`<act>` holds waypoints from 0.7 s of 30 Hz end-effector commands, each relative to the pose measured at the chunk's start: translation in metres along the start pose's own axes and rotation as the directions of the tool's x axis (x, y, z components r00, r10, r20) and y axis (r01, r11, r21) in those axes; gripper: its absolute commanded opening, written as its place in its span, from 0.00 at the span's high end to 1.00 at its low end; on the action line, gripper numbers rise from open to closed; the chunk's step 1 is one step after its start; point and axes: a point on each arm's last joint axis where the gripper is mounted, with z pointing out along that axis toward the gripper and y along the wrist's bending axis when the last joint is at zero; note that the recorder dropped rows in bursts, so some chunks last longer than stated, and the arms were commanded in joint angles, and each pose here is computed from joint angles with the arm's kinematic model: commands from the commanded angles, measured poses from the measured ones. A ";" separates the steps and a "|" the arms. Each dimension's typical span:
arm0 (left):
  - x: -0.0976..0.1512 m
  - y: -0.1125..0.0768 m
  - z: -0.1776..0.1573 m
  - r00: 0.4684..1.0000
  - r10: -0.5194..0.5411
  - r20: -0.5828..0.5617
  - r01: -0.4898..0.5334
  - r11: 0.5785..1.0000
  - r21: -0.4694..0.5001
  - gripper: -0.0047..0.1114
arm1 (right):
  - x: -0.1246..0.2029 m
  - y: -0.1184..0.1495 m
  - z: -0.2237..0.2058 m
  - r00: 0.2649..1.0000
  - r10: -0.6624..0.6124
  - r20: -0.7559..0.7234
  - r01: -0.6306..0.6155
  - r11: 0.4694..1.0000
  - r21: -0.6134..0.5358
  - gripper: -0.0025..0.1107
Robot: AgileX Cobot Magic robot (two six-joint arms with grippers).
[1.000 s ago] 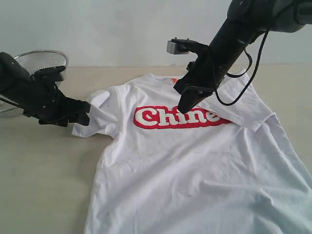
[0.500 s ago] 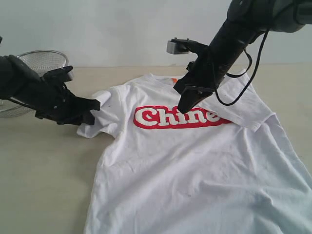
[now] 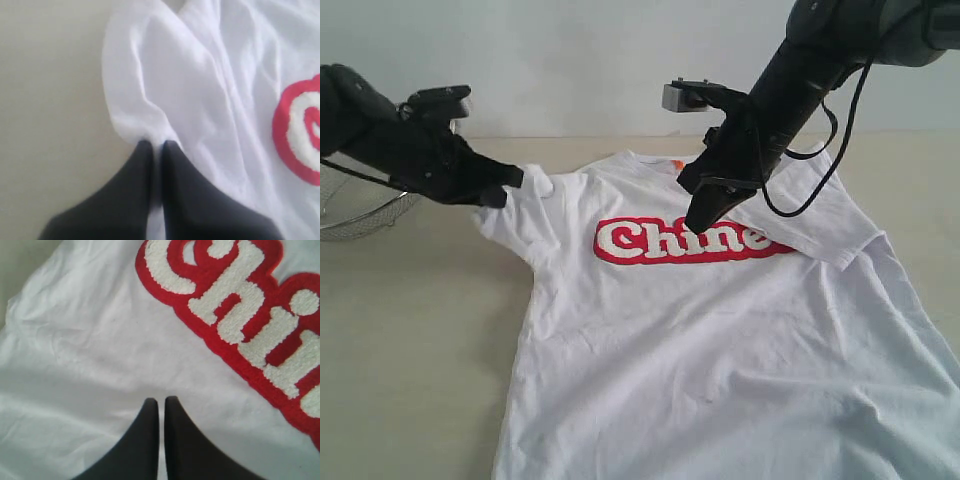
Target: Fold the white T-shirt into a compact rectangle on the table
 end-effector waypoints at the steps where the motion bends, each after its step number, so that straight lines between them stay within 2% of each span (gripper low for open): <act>1: -0.018 -0.019 -0.033 0.995 0.075 0.060 -0.076 0.997 0.020 0.92 | 0.000 0.001 0.000 1.000 -0.009 -0.004 0.009 1.000 -0.003 0.98; 3: -0.015 -0.036 -0.034 0.987 0.159 0.027 -0.161 0.984 0.071 0.92 | 0.000 0.001 0.000 1.000 -0.009 -0.002 0.009 1.000 -0.001 0.98; 8: 0.001 -0.096 -0.009 0.932 0.362 0.004 -0.358 0.920 0.158 0.92 | 0.000 0.001 0.000 1.000 -0.009 0.002 0.009 1.000 0.002 0.98; 10: 0.007 -0.108 -0.003 0.919 0.393 -0.011 -0.385 0.905 0.178 0.92 | 0.000 0.001 0.000 1.000 -0.005 0.002 0.005 1.000 0.002 0.98; 14: 0.021 -0.117 0.015 0.914 0.400 -0.066 -0.379 0.901 0.209 0.92 | 0.000 0.001 0.000 1.000 -0.003 0.000 0.003 1.000 0.001 0.98; 21: 0.045 -0.114 0.047 0.898 0.402 -0.178 -0.353 0.900 0.255 0.92 | -0.001 0.000 0.000 1.000 -0.003 0.014 0.002 1.000 0.013 0.98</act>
